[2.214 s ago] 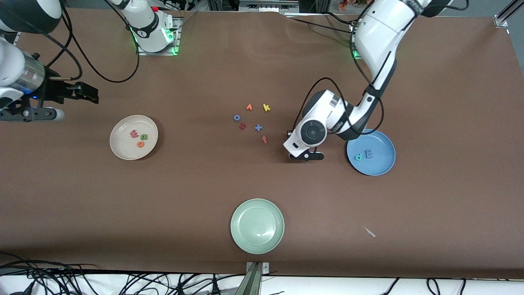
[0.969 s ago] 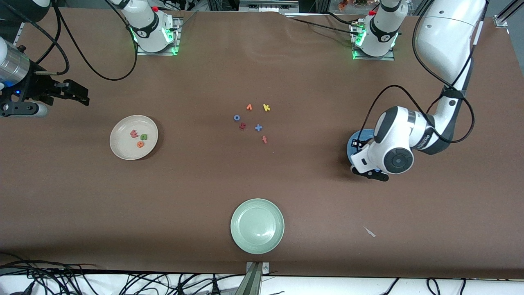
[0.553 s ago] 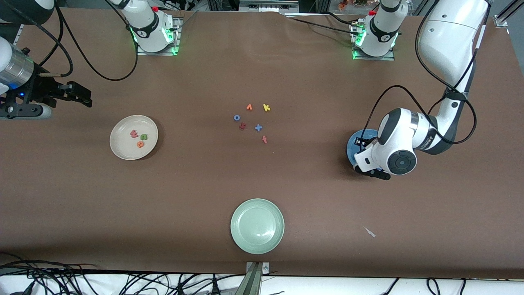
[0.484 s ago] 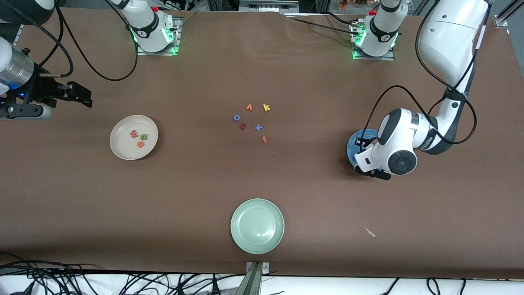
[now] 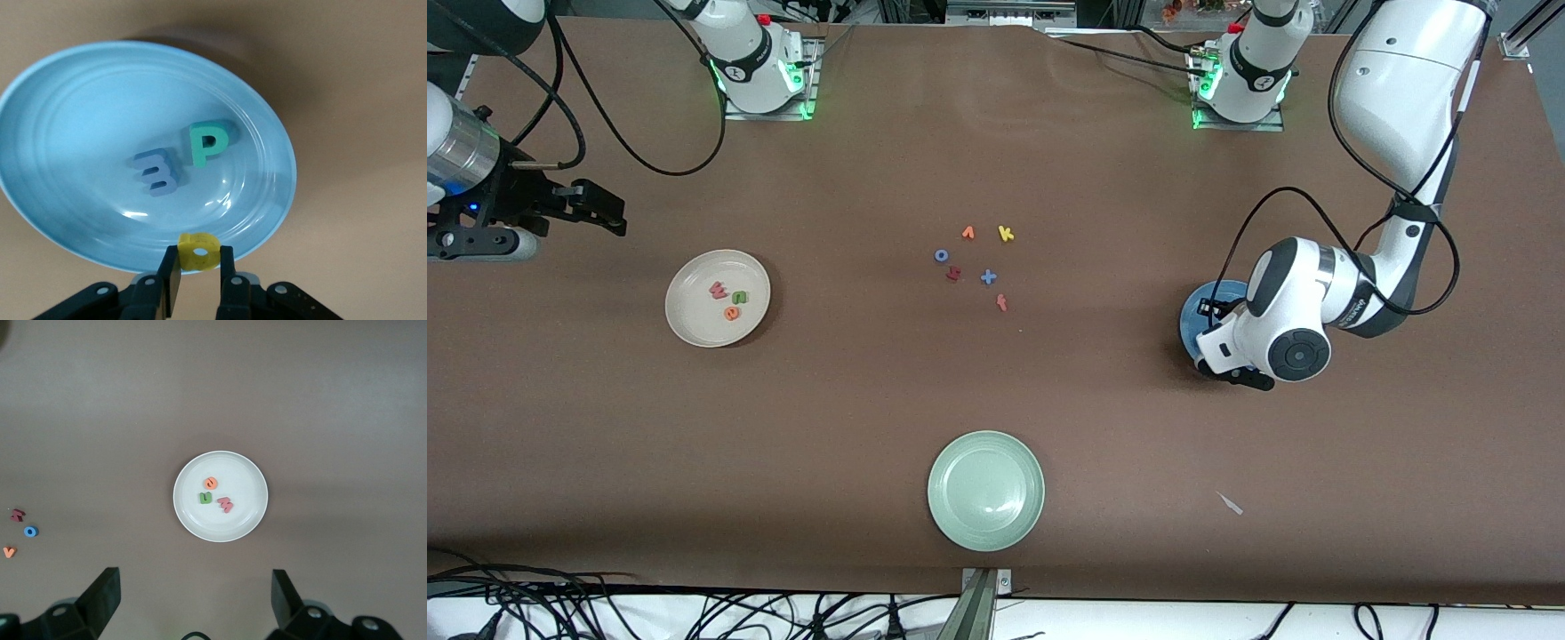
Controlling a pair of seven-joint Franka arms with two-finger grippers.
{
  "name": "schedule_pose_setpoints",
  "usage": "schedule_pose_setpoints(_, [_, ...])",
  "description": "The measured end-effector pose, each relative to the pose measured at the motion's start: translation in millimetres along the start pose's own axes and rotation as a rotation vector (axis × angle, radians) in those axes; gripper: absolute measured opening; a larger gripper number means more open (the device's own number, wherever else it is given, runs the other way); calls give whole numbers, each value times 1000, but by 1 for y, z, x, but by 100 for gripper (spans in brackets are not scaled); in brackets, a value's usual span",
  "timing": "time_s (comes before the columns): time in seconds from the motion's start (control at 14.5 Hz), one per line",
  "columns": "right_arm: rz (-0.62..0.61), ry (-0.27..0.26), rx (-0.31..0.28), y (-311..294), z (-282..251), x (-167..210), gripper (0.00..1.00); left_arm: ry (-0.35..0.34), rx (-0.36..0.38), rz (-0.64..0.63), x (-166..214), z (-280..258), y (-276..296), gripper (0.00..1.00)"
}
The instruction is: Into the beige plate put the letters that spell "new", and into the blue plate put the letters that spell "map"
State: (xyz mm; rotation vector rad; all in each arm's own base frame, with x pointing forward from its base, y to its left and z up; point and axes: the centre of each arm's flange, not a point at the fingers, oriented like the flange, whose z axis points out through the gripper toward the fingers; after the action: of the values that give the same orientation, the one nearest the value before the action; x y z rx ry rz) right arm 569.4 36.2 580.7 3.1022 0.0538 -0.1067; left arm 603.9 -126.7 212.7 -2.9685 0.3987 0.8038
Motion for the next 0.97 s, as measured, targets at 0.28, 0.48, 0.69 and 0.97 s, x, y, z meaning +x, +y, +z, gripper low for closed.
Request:
schedule_pose_setpoints(0.28, [0, -1, 0, 0, 1, 0, 100, -31, -5, 6, 5, 18, 2, 28])
schedule_pose_setpoints(0.48, [-1, -1, 0, 0, 1, 0, 100, -52, -9, 9, 8, 31, 3, 40])
schedule_pose_setpoints(0.69, [-1, -1, 0, 0, 1, 0, 100, -47, -9, 13, 9, 28, 6, 68])
schedule_pose_setpoints(0.97, [-1, -1, 0, 0, 1, 0, 100, 74, -1, 9, 7, -51, 6, 100])
